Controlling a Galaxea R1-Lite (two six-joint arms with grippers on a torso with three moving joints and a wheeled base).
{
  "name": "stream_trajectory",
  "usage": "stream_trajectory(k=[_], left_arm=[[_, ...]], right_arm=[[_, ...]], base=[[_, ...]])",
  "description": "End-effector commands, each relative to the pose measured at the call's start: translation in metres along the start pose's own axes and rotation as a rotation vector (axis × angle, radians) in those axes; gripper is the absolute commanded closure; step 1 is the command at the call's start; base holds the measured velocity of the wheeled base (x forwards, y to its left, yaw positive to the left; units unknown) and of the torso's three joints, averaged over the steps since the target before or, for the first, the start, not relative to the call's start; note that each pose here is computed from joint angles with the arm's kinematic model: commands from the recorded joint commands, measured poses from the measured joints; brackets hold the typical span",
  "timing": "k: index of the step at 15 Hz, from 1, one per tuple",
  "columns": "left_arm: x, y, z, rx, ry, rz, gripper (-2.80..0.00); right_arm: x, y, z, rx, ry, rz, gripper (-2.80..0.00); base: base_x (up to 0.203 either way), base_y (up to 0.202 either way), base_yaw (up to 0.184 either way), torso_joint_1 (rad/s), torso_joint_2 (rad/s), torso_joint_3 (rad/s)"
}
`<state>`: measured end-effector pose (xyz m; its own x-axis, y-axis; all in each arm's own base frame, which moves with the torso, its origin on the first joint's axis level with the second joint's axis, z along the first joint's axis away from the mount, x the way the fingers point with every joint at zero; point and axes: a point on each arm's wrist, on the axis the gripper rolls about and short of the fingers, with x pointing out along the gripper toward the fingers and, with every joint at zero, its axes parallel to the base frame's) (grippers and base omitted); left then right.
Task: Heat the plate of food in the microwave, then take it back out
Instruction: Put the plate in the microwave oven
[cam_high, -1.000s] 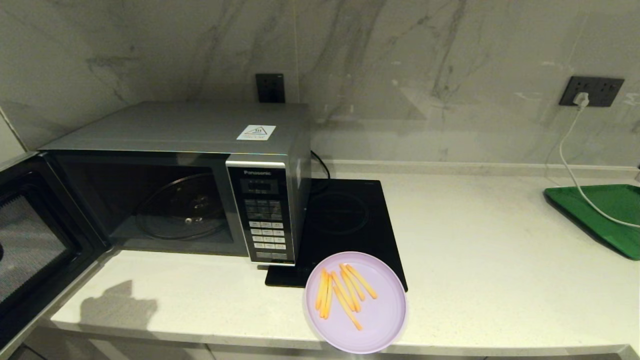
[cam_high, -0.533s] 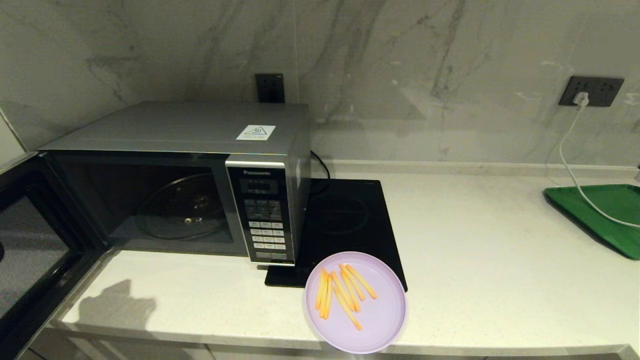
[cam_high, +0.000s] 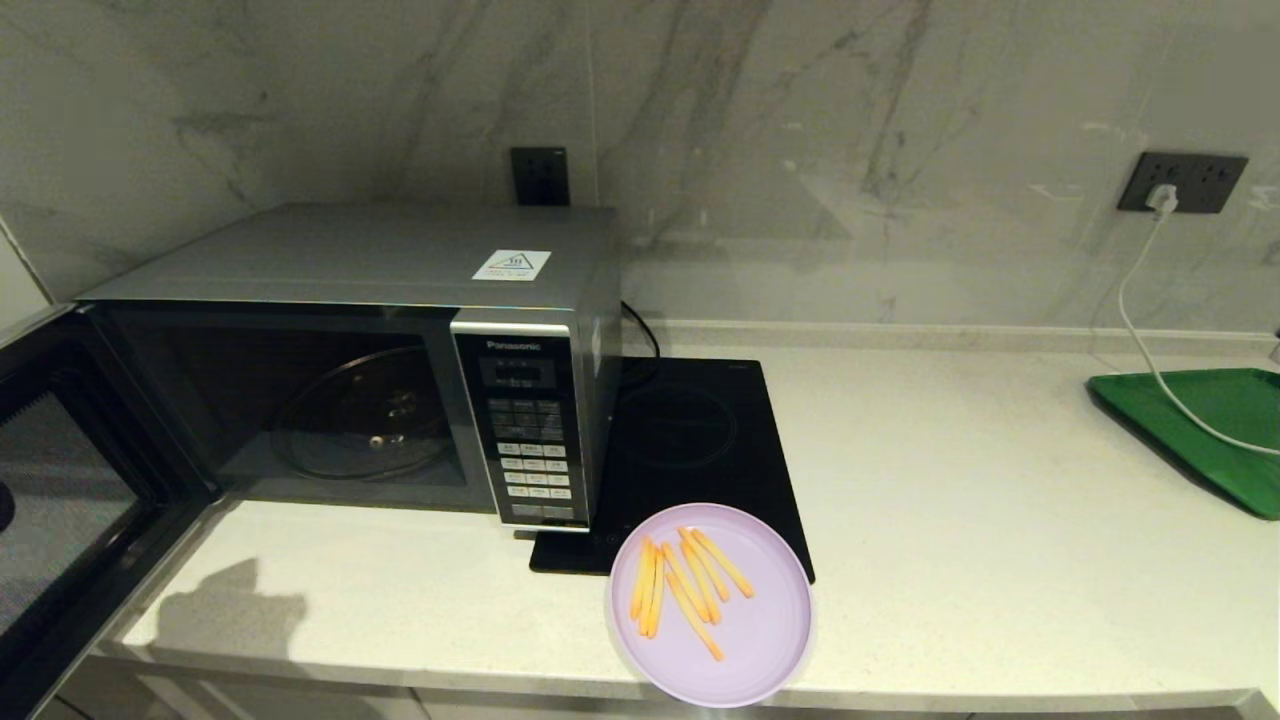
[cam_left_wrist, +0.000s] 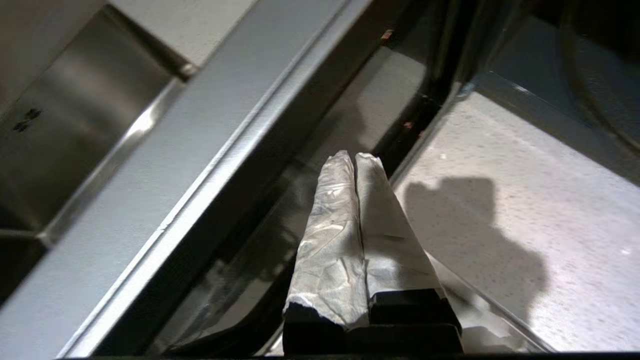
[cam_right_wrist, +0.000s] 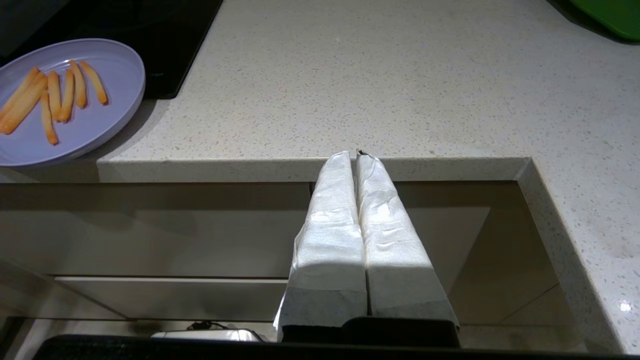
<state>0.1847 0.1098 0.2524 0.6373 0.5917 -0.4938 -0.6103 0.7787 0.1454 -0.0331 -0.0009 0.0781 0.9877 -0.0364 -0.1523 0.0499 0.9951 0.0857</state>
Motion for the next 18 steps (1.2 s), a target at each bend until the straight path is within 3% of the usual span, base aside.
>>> stream_trajectory(k=[1,4,7,11,12,14,16,17,18], left_arm=[[-0.006,-0.001,0.000,-0.001,-0.015,-0.056,0.00],[-0.017,-0.021,-0.012,0.052,0.005,-0.161,0.00],[-0.048,-0.051,-0.037,0.177,0.085,-0.354,0.00],[-0.095,-0.078,-0.075,0.431,0.311,-0.682,0.00],[-0.100,-0.086,-0.080,0.486,0.399,-0.716,0.00],[-0.100,-0.113,-0.085,0.538,0.531,-0.740,0.00],[-0.103,-0.142,-0.089,0.536,0.613,-0.760,0.00],[-0.104,-0.161,-0.090,0.522,0.651,-0.758,-2.80],[-0.106,-0.182,-0.092,0.505,0.688,-0.754,-2.80]], right_arm=[[0.000,0.000,0.000,0.001,0.002,-0.001,0.00],[0.000,0.000,0.000,0.001,0.001,0.001,0.00],[0.000,0.000,0.000,0.001,0.002,0.000,0.00],[0.000,0.000,0.000,0.001,0.001,0.001,0.00],[0.000,0.000,0.000,0.001,0.001,0.001,0.00],[0.000,0.000,0.000,0.001,0.000,0.000,0.00],[0.000,0.000,0.000,0.001,0.002,0.001,0.00],[0.000,0.000,0.000,0.001,0.002,0.001,0.00],[0.000,0.000,0.000,0.001,0.002,0.001,0.00]], base=[[0.000,0.000,0.000,0.000,0.00,0.000],[0.000,0.000,0.000,0.000,0.00,0.000],[0.000,0.000,0.000,0.000,0.00,0.000],[0.000,0.000,0.000,0.000,0.00,0.000],[0.000,0.000,0.000,0.000,0.00,0.000],[0.000,0.000,0.000,0.000,0.00,0.000],[0.000,0.000,0.000,0.000,0.00,0.000],[0.000,0.000,0.000,0.000,0.00,0.000],[0.000,0.000,0.000,0.000,0.00,0.000]])
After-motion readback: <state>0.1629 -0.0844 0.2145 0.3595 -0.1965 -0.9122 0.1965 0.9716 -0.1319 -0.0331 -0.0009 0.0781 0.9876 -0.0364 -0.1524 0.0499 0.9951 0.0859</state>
